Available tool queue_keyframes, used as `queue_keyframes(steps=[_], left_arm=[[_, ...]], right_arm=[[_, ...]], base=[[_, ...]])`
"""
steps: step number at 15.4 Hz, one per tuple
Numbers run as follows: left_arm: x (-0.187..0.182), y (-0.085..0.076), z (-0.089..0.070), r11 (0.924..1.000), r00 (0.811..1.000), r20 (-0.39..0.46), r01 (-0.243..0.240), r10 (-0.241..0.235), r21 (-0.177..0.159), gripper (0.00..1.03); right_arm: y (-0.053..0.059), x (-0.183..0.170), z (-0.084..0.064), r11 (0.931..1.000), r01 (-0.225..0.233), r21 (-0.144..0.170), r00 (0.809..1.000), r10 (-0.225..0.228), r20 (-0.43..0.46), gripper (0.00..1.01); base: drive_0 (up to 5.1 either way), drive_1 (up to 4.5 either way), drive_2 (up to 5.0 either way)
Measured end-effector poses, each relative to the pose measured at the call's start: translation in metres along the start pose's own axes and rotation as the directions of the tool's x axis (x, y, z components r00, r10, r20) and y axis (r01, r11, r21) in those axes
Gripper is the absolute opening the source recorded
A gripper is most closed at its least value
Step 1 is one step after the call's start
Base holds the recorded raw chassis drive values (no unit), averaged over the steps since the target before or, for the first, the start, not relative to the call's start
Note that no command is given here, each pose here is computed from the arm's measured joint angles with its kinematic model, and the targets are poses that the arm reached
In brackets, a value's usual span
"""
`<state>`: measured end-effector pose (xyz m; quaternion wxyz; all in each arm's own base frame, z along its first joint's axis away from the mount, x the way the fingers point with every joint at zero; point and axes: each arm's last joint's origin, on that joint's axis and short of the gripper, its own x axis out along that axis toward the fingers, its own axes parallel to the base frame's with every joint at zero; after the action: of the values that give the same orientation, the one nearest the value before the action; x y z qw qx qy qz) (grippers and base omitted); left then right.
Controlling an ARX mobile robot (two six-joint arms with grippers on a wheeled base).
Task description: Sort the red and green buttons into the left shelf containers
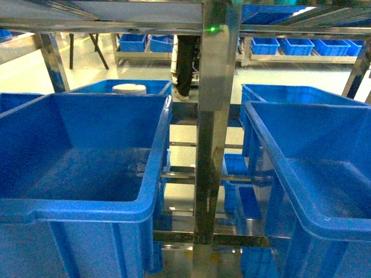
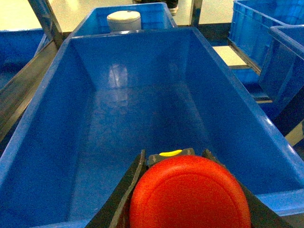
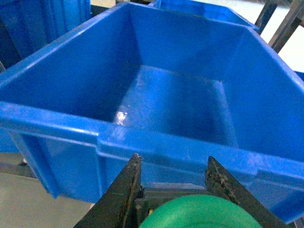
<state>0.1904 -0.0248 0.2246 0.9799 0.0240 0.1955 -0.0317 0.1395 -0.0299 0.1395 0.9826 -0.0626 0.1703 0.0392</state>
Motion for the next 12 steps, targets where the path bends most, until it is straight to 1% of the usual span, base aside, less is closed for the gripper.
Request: queue_keyframes(steps=[1, 2, 3, 4, 6, 7, 9, 10, 11, 12], left_arm=[[0.0, 0.0, 0.0, 1.0, 1.0, 0.001, 0.0, 0.0, 0.0, 0.31], [0.0, 0.0, 0.0, 1.0, 1.0, 0.0, 0.0, 0.0, 0.0, 0.31], [0.0, 0.0, 0.0, 1.0, 1.0, 0.001, 0.0, 0.0, 0.0, 0.31], [0.0, 0.0, 0.0, 1.0, 1.0, 0.001, 0.0, 0.0, 0.0, 0.31], [0.0, 0.0, 0.0, 1.0, 1.0, 0.001, 0.0, 0.0, 0.0, 0.31], [0.0, 0.0, 0.0, 1.0, 1.0, 0.001, 0.0, 0.0, 0.0, 0.31], [0.0, 0.0, 0.0, 1.0, 1.0, 0.001, 0.0, 0.0, 0.0, 0.31], [0.0, 0.0, 0.0, 1.0, 1.0, 0.001, 0.0, 0.0, 0.0, 0.31], [0.0, 0.0, 0.0, 1.0, 1.0, 0.001, 0.0, 0.0, 0.0, 0.31], [0.0, 0.0, 0.0, 1.0, 1.0, 0.001, 0.0, 0.0, 0.0, 0.31]], right_arm=[[0.0, 0.003, 0.009, 1.0, 0.002, -0.008, 1.0, -0.002, 0.004, 0.35], [0.0, 0.005, 0.025, 0.9998, -0.008, -0.016, 1.0, 0.009, 0.022, 0.35], [-0.001, 0.007, 0.055, 0.9996, -0.006, -0.029, 0.997, 0.008, 0.076, 0.35], [-0.003, 0.01, 0.068, 0.9997, 0.0, -0.026, 0.996, 0.002, 0.093, 0.35], [-0.009, 0.028, 0.082, 0.9992, 0.03, -0.027, 0.995, -0.028, 0.091, 0.35], [-0.012, 0.045, 0.084, 0.9989, 0.038, -0.026, 0.997, -0.037, 0.072, 0.35], [-0.019, 0.086, 0.082, 0.9995, 0.029, -0.01, 0.999, -0.029, -0.028, 0.35], [-0.023, 0.111, 0.076, 0.9994, 0.035, -0.003, 0.995, -0.036, -0.095, 0.35], [-0.024, 0.134, 0.067, 0.9996, 0.026, 0.007, 0.984, -0.025, -0.177, 0.35], [-0.026, 0.153, 0.059, 0.9994, 0.032, 0.012, 0.97, -0.028, -0.24, 0.35]], base=[[0.0, 0.0, 0.0], [0.0, 0.0, 0.0], [0.0, 0.0, 0.0], [0.0, 0.0, 0.0], [0.0, 0.0, 0.0], [0.0, 0.0, 0.0], [0.0, 0.0, 0.0], [0.0, 0.0, 0.0], [0.0, 0.0, 0.0], [0.0, 0.0, 0.0]])
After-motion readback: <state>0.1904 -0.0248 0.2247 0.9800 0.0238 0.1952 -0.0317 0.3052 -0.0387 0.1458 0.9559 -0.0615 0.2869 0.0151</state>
